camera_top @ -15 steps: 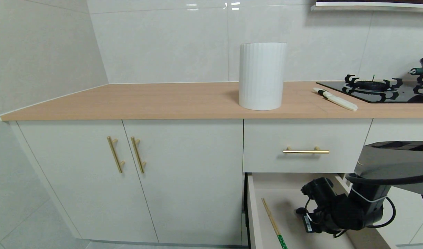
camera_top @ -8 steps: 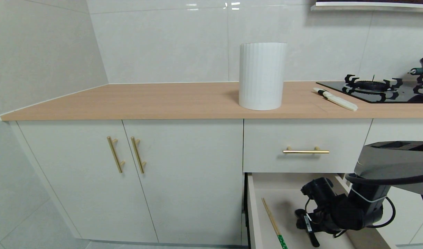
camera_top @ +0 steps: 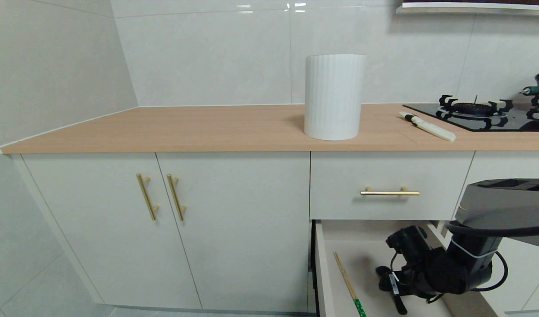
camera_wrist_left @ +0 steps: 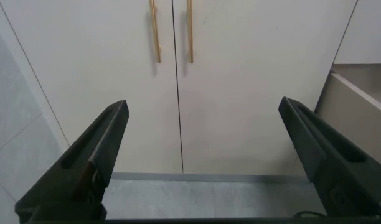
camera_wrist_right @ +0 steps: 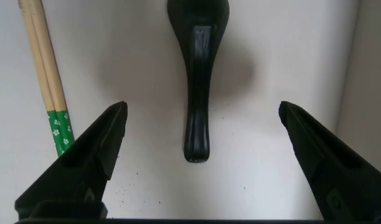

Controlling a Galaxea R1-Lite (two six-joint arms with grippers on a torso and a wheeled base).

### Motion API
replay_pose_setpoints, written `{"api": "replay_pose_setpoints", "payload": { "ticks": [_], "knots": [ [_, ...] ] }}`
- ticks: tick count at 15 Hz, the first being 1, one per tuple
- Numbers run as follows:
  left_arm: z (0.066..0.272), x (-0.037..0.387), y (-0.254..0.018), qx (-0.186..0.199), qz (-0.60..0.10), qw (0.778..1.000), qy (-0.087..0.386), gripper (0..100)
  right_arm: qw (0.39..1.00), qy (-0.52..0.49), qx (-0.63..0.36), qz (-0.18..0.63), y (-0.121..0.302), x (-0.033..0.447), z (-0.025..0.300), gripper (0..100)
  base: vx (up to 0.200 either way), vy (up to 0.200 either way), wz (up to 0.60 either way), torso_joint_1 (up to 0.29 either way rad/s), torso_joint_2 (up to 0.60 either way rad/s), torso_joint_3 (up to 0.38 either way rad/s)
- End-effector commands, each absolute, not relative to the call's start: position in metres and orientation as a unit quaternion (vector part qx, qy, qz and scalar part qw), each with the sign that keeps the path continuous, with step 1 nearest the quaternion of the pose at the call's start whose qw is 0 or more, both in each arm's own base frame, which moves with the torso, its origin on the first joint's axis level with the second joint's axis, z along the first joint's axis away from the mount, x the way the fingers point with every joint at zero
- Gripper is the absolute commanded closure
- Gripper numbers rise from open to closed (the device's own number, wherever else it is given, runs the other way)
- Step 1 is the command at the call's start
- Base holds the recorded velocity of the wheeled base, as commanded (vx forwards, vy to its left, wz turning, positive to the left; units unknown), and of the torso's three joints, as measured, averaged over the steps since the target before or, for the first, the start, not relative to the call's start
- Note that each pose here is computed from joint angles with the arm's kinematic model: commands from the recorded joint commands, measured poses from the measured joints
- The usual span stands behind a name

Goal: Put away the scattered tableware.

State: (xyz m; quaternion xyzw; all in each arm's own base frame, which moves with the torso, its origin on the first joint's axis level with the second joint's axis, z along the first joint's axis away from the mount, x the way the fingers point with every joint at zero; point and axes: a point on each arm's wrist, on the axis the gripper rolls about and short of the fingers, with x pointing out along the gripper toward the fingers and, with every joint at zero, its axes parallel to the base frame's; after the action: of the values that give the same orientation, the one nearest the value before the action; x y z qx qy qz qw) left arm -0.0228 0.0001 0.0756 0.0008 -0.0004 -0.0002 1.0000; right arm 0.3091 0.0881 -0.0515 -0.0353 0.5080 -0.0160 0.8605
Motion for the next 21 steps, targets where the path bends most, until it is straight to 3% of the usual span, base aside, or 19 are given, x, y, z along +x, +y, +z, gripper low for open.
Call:
{"api": "replay_pose_setpoints", "payload": {
  "ticks": [1,5,8,12,21],
  "knots": [
    [0.076,-0.023,0.0,0.001,0.0,1.0,-0.001,0,0.885,0.466,-0.017,-0.017,0.082,0.301,-0.007,0,0.0,0.0,0.0,0.0,0.0,0.0],
    [0.076,-0.023,0.0,0.001,0.0,1.0,-0.001,0,0.919,0.393,0.004,0.0,0.075,0.271,0.064,0,0.0,0.0,0.0,0.0,0.0,0.0],
    [0.076,-0.023,0.0,0.001,0.0,1.0,-0.001,0,0.921,0.388,0.0,0.026,0.08,0.246,0.099,0,0.0,0.0,0.0,0.0,0.0,0.0],
    [0.076,-0.023,0.0,0.001,0.0,1.0,-0.001,0,0.924,0.378,-0.007,0.051,0.088,0.23,0.115,0,0.0,0.0,0.0,0.0,0.0,0.0],
    [0.076,-0.023,0.0,0.0,0.0,1.0,-0.001,0,0.92,0.382,-0.022,0.084,0.096,0.206,0.131,0,-0.2,0.0,0.0,0.001,0.0,0.003]
  ]
}}
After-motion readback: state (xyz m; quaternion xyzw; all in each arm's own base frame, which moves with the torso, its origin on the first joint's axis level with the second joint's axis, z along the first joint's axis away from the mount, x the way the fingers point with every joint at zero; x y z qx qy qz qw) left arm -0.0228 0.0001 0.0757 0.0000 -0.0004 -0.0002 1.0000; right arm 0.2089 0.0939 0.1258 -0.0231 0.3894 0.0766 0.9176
